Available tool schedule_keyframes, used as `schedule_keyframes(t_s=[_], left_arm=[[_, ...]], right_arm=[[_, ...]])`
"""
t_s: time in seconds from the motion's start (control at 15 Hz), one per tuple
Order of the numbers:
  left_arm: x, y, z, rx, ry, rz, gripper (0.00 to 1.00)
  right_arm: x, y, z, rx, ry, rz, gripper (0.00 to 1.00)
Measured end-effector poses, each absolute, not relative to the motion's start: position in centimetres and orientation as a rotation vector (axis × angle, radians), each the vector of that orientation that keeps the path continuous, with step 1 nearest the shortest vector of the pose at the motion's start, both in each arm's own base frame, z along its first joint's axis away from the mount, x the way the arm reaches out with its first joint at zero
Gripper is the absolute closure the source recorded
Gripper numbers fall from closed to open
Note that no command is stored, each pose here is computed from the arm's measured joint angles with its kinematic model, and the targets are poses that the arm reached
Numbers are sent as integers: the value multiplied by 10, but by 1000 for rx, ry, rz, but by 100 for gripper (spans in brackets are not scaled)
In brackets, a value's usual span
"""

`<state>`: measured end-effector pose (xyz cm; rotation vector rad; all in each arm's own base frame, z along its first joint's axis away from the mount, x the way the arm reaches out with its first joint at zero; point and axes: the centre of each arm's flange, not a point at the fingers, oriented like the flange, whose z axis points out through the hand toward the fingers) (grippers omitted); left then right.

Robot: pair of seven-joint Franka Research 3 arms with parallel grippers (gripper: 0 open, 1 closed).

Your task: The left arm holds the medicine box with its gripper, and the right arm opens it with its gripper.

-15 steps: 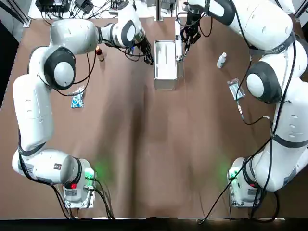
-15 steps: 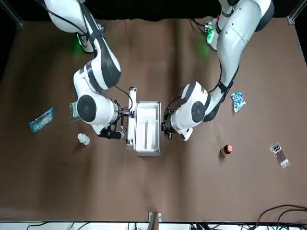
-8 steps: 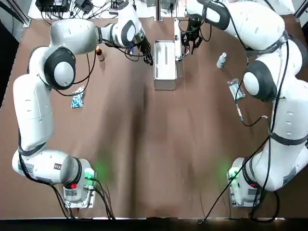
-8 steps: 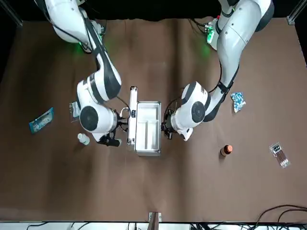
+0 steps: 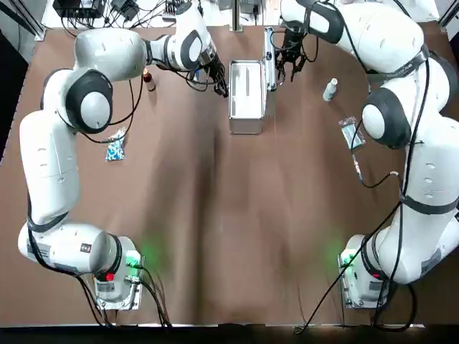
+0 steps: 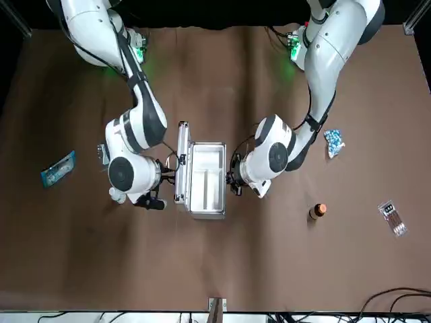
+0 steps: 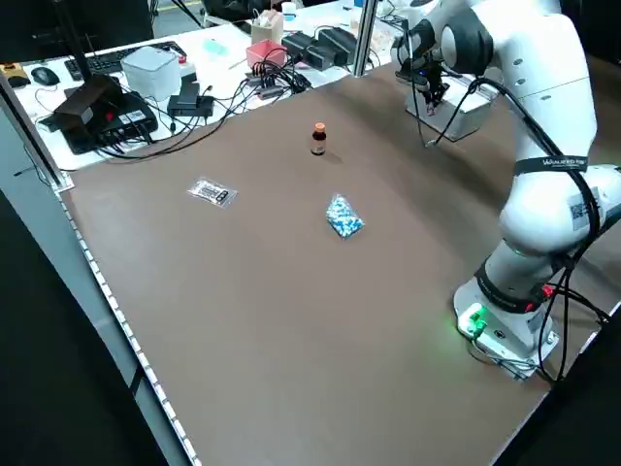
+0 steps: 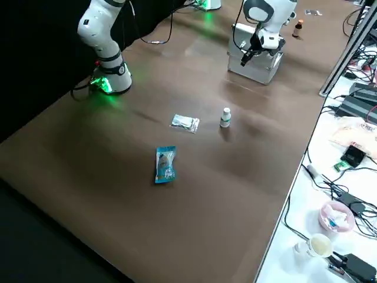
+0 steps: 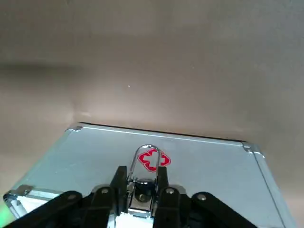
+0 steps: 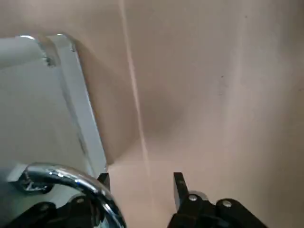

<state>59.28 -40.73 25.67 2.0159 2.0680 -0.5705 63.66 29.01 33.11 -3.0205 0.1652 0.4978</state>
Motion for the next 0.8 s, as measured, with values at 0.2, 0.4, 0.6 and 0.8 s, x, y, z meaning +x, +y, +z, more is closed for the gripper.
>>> schedule_keyframes(t_s=[0.2,0.4,0.6,0.8], left_arm=[[593,-408,257,2016,2067,-571,70],[593,-407,257,2016,2068,-571,70],[593,-407,257,2016,2068,-571,70],[593,-404,255,2029,2078,-576,48]], right_arm=[[639,278,326,-2996,159,526,36],[640,262,315,-2944,105,572,12],[642,240,307,-2850,78,630,2],[644,225,308,-2735,62,673,2]])
